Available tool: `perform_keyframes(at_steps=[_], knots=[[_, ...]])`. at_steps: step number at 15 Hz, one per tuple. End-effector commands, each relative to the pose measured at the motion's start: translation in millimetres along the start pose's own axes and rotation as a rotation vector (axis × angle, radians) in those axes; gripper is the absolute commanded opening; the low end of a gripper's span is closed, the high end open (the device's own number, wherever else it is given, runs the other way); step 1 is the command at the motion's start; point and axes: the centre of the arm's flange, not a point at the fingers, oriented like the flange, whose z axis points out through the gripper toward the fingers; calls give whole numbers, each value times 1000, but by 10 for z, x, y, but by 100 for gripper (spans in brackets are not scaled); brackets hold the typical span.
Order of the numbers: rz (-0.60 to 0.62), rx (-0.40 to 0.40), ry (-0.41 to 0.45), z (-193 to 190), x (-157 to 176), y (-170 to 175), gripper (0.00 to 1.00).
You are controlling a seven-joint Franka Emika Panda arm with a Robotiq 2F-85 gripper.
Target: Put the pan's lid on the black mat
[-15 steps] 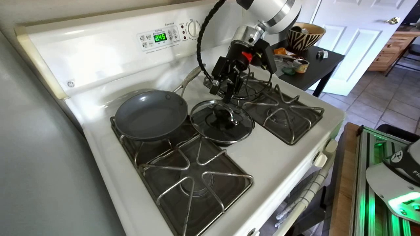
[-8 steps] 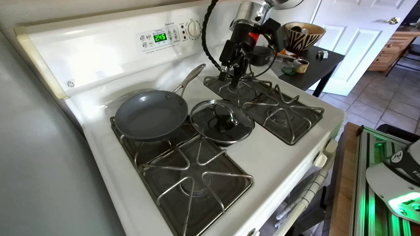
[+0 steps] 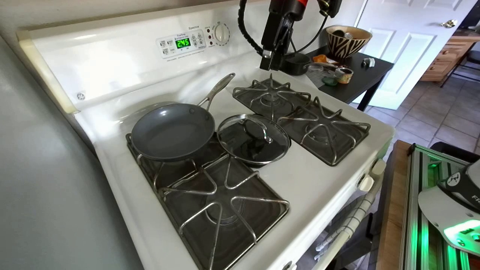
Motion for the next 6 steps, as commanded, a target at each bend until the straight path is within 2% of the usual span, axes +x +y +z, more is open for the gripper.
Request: perform_keyframes(at_steps=[1,2,6], knots=[[5,-76,50,-122,-113,-323,100],[-7,-28,24,-101,0,-178,100],[-9,-47,44,-168,-22,-306,100]])
